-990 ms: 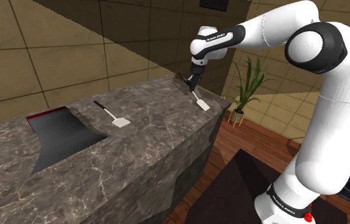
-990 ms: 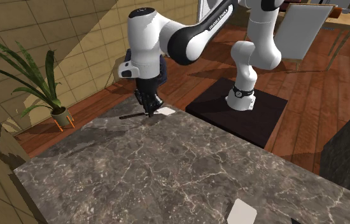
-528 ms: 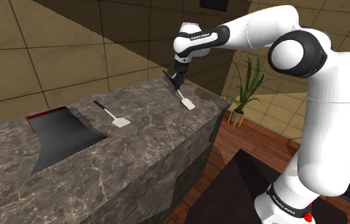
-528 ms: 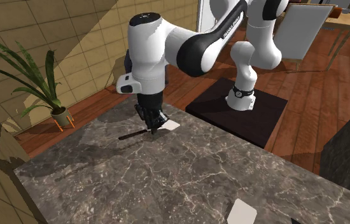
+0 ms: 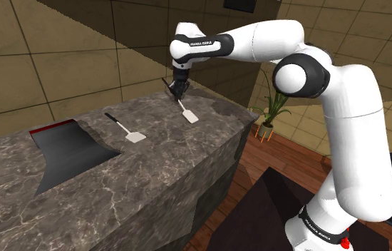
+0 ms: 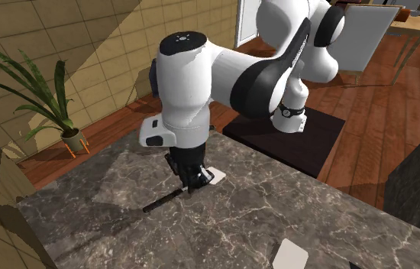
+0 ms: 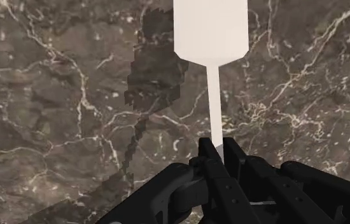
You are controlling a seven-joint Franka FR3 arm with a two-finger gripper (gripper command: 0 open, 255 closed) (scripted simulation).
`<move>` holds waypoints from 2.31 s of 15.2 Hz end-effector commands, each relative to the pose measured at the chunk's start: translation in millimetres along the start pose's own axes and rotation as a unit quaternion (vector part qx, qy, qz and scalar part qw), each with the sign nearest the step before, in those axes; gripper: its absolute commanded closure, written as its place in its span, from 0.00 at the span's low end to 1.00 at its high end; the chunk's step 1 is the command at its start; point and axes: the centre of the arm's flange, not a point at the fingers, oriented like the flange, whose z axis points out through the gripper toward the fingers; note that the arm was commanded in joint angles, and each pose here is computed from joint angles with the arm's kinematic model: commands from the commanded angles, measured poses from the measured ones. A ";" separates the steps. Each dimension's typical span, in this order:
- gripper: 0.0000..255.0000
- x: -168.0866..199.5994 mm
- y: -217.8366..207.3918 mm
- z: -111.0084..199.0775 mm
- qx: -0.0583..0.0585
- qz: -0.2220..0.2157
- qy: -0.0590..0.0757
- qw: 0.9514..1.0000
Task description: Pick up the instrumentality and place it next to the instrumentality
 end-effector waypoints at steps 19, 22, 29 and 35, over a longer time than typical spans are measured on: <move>1.00 34.2 -47.2 75.5 0.000 0.000 0.000 1.000; 1.00 34.2 -47.2 75.5 0.000 0.000 0.000 1.000; 0.00 34.2 -47.1 75.5 0.000 0.000 0.000 1.000; 0.00 34.2 -47.2 35.9 0.000 0.000 0.000 1.000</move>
